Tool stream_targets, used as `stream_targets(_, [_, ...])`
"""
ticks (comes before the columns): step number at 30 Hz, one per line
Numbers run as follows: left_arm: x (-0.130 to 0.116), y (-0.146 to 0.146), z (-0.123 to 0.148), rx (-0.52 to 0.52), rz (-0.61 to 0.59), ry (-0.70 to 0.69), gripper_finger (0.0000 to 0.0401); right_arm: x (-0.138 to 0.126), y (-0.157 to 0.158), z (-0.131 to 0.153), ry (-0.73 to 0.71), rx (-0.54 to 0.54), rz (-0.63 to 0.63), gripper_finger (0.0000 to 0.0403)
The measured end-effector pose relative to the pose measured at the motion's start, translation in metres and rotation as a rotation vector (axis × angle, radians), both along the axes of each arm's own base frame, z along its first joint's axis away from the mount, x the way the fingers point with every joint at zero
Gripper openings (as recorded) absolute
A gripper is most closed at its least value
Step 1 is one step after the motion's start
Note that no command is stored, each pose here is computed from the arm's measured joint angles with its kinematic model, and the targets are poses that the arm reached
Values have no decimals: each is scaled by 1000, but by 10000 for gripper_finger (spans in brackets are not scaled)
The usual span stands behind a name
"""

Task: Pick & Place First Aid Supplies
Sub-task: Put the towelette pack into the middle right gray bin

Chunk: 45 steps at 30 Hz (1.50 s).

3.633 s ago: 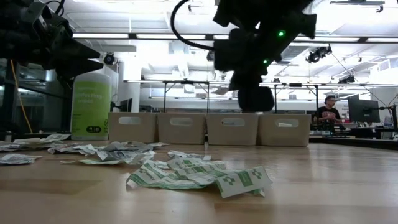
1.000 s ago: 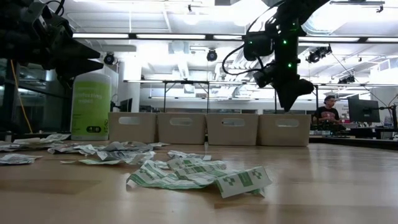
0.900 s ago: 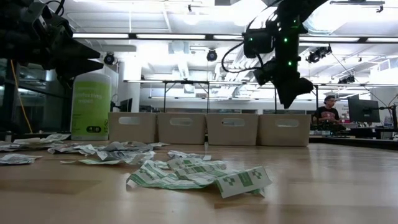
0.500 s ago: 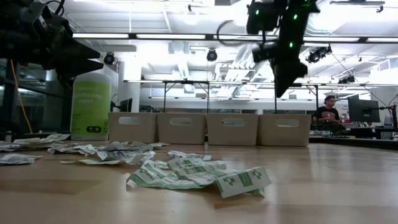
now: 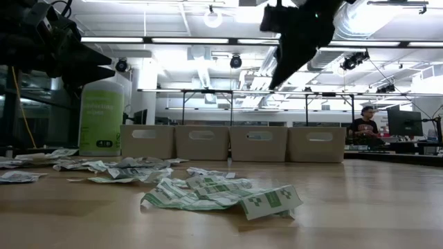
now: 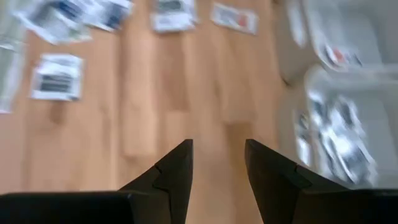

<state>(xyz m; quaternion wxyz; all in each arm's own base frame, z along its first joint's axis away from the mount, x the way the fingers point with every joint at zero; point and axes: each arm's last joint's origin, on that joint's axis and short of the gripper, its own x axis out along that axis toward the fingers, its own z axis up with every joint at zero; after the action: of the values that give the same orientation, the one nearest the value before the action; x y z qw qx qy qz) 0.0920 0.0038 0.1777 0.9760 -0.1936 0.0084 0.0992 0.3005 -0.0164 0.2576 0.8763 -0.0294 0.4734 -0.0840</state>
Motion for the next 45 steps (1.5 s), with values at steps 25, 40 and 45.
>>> stream_targets(25, [0,0,0,0,0,0,150,63,112,-85,-96,-107,480,139])
stream_targets(40, [0,0,0,0,0,0,150,89,107,-127,-171,-132,501,139])
stream_targets(45, [0,0,0,0,0,0,150,94,101,-138,-171,-141,495,139])
